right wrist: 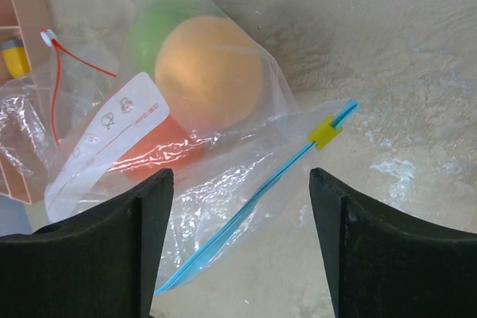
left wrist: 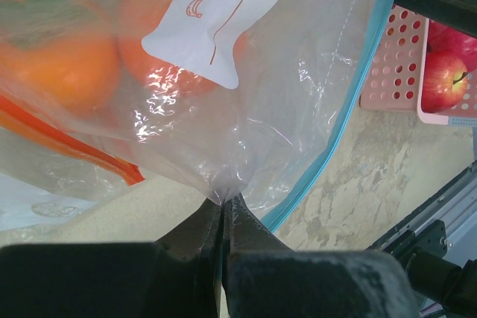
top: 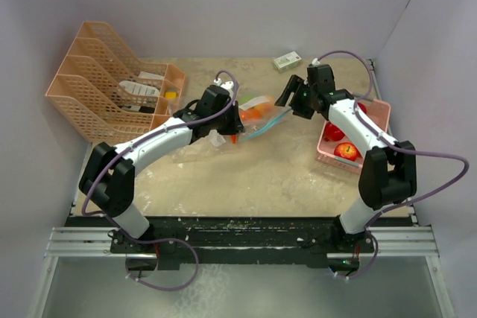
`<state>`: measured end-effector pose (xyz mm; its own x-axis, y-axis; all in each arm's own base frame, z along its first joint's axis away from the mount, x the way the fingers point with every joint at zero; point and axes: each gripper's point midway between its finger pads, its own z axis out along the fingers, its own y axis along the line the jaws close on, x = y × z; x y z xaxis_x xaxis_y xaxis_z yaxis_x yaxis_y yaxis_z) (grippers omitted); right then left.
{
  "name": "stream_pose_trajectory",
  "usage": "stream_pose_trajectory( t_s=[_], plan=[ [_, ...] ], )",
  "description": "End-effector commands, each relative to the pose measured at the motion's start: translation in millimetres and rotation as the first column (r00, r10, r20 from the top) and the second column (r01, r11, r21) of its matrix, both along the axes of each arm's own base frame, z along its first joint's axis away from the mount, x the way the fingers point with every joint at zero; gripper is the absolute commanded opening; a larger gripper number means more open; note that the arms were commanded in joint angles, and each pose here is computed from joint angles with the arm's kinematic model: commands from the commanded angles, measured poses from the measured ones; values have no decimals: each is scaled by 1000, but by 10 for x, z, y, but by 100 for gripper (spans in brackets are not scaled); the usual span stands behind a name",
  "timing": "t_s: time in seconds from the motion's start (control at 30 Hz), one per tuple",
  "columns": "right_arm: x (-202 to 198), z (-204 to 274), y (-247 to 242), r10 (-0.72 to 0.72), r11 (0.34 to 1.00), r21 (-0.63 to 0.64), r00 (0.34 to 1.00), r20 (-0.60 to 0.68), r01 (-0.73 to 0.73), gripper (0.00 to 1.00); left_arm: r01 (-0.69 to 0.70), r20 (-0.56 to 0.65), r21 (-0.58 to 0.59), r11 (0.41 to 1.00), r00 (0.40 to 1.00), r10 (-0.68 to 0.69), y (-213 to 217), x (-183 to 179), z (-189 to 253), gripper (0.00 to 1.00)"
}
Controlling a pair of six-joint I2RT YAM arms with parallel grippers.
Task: Open the zip-top bag and remove the fake food
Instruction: Pick up the zipper food storage bag at the center of the board.
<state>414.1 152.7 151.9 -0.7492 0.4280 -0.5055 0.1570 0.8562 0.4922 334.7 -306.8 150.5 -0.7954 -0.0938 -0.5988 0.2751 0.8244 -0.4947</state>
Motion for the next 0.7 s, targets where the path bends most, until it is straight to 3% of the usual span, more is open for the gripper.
stream_pose_trajectory(
  t_s=[0.0,0.1,0.4,0.6,0.67],
  plan=[
    [-8,250,-23,-32,999,37,998,45,30,76,-6,58,-44,999,998,9,-20,49,253,0],
    [16,107,-50,-42,999,27,999,0,42,72,-4,59,-45,999,998,6,-31,56,267,0],
    [135,35,-10,-46,998,42,998,-30,47,47,-13,67,-35,999,998,16,21,36,317,0],
    [191,184,24,-20,998,52,1000,7,20,0,-8,68,-38,999,998,11,9,35,320,0],
    [185,260,49,-6,998,66,1000,25,5,0,-2,67,-39,999,998,4,-2,34,315,0]
  ],
)
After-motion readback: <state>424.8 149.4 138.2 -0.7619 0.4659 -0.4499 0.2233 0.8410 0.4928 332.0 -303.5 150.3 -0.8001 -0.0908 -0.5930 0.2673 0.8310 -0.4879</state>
